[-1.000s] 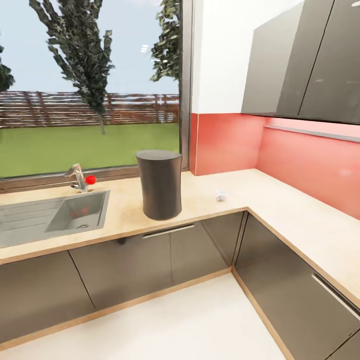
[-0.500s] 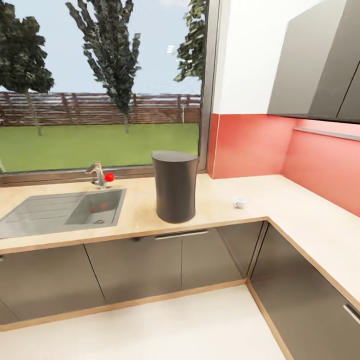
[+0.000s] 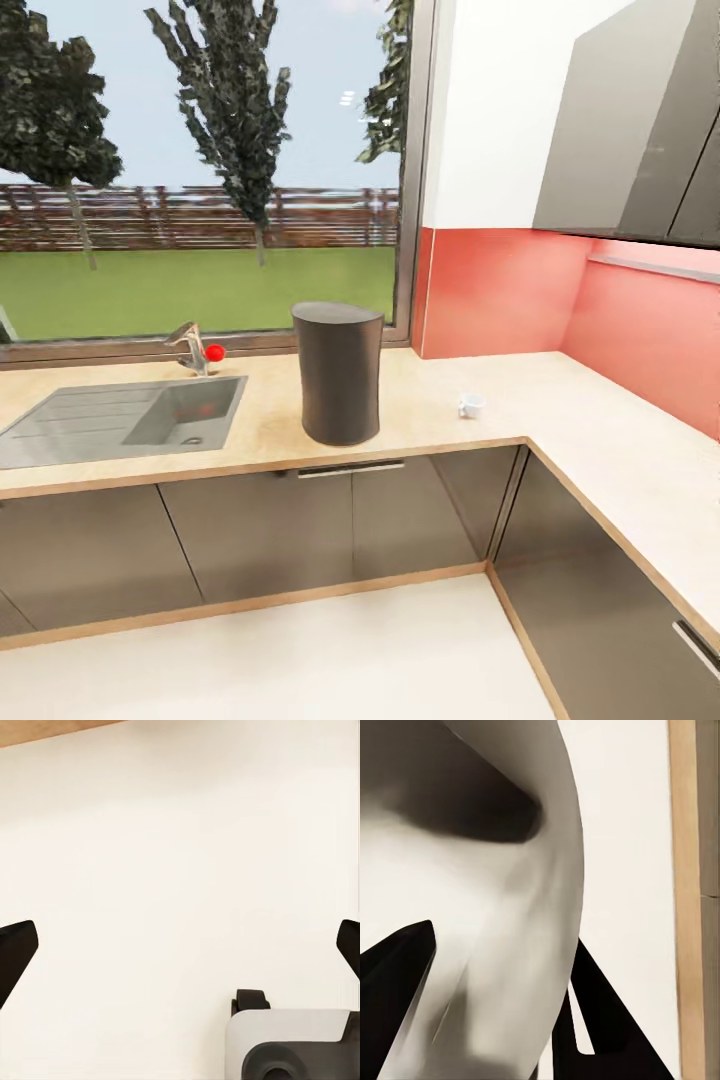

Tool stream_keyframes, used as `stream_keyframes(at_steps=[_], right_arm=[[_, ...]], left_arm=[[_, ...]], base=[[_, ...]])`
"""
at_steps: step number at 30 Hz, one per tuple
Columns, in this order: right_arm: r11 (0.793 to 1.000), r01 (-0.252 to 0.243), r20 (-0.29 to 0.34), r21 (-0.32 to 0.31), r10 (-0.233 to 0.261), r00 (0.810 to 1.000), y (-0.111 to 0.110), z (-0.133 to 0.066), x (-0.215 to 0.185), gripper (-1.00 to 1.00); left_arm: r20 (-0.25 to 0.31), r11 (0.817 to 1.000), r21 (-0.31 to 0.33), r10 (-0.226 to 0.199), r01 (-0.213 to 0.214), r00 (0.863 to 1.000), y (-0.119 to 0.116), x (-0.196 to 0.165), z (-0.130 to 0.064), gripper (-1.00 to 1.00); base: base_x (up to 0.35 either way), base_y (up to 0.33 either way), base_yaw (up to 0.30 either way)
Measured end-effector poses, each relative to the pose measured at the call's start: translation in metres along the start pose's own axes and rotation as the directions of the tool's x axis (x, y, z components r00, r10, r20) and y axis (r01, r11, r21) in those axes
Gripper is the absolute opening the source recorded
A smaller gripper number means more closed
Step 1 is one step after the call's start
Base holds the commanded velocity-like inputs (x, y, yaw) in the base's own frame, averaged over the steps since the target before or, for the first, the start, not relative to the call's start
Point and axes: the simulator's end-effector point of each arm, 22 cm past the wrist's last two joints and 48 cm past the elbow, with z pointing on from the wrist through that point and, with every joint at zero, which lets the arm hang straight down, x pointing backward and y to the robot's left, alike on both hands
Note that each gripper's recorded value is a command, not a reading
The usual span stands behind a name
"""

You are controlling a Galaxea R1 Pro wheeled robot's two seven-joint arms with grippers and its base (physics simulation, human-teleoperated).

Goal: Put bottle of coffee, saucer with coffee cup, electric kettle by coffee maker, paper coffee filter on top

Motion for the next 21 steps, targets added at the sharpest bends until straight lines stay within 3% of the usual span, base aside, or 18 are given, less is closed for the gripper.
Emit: stream_keyframes(at_steps=[12, 13, 15, 17, 19, 21], right_arm=[[1.000, -0.008, 0.011, 0.000, 0.008, 1.000, 0.003, 0.000, -0.006, -1.00], [1.000, -0.010, 0.027, 0.011, 0.010, 1.000, -0.002, 0.000, -0.013, -1.00], [0.998, -0.030, 0.129, 0.046, 0.024, 0.991, -0.016, -0.003, -0.052, -1.00], [0.997, -0.055, 0.274, 0.046, 0.040, 0.961, -0.009, -0.013, -0.102, -1.00], [0.996, -0.081, 0.421, 0.047, 0.054, 0.905, -0.005, -0.031, -0.153, -1.00], [0.990, -0.105, 0.533, 0.090, 0.041, 0.845, -0.032, -0.049, -0.193, -1.00]], left_arm=[[-0.003, 1.000, -0.008, 0.002, -0.002, 1.000, 0.007, 0.001, 0.000, 1.00], [-0.004, 1.000, -0.011, 0.003, -0.003, 1.000, 0.009, 0.001, 0.000, 1.00], [-0.013, 1.000, -0.016, 0.005, -0.005, 1.000, 0.013, 0.007, -0.001, 1.00], [-0.027, 1.000, -0.021, 0.008, -0.008, 1.000, 0.016, 0.018, -0.004, 1.00], [-0.039, 1.000, -0.028, 0.012, -0.013, 0.999, 0.023, 0.026, -0.006, 1.00], [-0.052, 0.999, -0.033, 0.017, -0.018, 0.998, 0.028, 0.033, -0.007, 1.00]], base=[[0.000, -0.006, 0.000], [0.000, 0.000, 0.000], [0.000, 0.000, 0.000], [0.000, 0.000, 0.000], [0.000, 0.000, 0.000], [0.000, 0.000, 0.000]])
